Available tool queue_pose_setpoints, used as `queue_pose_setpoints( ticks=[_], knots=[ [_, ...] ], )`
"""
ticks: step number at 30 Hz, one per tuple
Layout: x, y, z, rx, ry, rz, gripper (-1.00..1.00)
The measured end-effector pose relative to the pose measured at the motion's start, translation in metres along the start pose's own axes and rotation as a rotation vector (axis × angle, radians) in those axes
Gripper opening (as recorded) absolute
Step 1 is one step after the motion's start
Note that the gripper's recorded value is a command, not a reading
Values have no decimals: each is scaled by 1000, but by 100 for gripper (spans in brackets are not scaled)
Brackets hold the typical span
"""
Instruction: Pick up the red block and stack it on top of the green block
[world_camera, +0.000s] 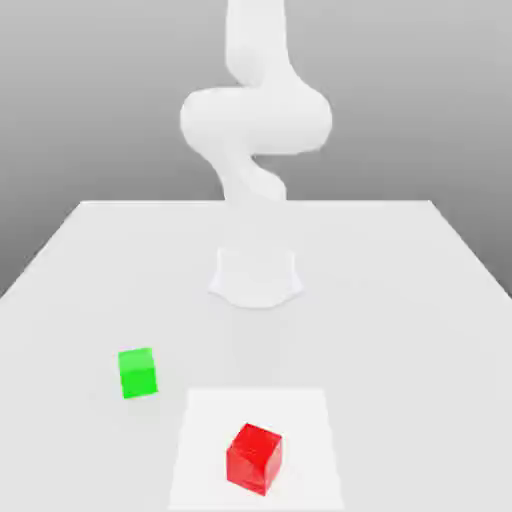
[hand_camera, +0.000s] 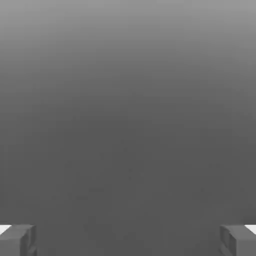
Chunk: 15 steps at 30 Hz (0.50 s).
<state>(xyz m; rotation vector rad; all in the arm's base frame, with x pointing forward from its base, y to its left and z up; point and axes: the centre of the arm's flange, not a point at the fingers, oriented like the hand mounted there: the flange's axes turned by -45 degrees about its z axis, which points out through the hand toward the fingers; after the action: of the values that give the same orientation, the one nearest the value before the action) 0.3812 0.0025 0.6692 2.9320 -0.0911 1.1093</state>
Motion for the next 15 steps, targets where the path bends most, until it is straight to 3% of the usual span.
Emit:
queue_pose_setpoints(
  ticks=[7,15],
  knots=[
    [-34,-1,148,-70,-215,107,0],
    [-119,6,287,-127,-452,234,0]
  ],
)
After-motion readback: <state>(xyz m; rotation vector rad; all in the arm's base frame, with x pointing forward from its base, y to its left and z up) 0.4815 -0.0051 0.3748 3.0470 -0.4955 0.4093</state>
